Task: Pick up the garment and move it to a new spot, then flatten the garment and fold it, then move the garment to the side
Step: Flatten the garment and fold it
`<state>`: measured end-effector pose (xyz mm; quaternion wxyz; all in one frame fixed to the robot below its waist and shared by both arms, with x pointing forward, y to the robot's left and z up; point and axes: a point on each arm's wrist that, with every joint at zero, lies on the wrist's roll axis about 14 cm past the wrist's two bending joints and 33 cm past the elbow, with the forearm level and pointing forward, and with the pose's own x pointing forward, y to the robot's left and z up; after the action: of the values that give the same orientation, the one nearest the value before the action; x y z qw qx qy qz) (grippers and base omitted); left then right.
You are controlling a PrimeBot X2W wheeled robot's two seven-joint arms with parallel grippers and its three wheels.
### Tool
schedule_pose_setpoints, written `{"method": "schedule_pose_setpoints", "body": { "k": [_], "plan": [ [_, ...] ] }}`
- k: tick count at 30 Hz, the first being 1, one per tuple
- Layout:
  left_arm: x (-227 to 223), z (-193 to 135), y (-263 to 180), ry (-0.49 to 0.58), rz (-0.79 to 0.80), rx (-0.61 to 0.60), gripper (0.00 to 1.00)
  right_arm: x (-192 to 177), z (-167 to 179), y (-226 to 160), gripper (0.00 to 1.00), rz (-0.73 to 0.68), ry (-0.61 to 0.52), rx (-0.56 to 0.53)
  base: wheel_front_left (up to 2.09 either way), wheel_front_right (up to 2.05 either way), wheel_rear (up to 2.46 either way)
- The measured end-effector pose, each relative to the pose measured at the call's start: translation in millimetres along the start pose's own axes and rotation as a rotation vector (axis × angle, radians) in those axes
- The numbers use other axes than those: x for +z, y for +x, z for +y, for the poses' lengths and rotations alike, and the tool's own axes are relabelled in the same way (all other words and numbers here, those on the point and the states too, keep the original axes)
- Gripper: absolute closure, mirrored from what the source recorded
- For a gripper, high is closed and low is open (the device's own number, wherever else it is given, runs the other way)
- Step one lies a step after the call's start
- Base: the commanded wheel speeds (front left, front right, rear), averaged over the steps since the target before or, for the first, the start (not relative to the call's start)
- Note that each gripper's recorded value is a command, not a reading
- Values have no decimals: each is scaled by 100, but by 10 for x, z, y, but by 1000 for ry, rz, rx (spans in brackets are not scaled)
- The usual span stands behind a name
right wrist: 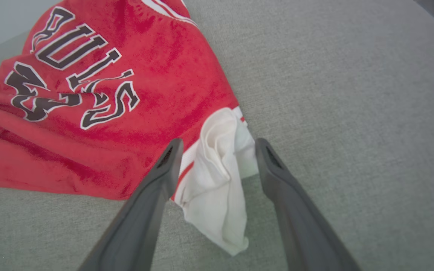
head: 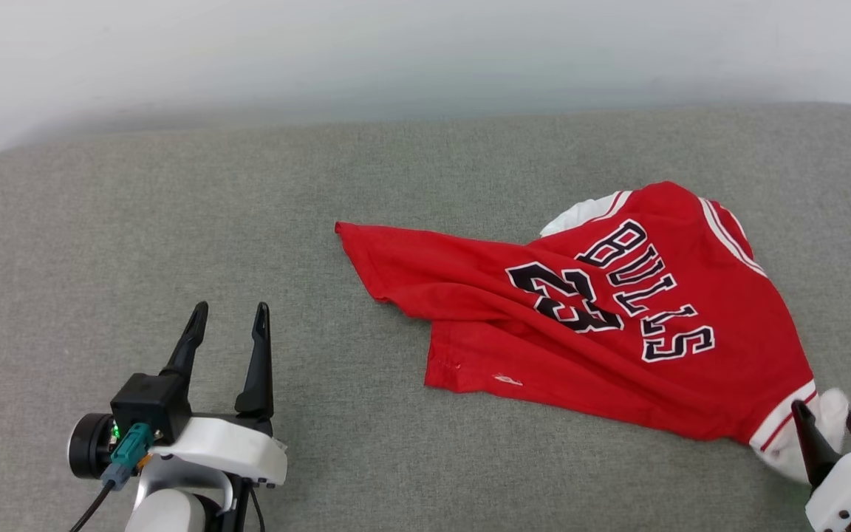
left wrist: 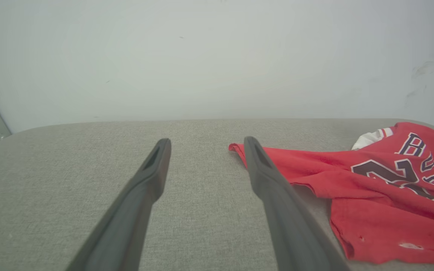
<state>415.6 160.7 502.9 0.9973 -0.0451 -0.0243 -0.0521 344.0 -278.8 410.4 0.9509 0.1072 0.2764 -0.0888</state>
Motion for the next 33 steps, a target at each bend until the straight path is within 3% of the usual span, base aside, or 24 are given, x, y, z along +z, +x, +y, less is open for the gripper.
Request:
{"method": "schedule_pose_setpoints", "body": {
  "k": [8,23,33],
  "plan": [
    [86,40,-148,9,-8,17,0,454,315,-266,0,-298,-43,75,0,0,0],
    [19,56,-281,40,57,13,0,767,1068,-564,0,-508,-122,265,0,0,0],
    [30,-410,477,80,115,-215,0,939,1202,-463,0,-554,-117,285,0,0,0]
  ]
}}
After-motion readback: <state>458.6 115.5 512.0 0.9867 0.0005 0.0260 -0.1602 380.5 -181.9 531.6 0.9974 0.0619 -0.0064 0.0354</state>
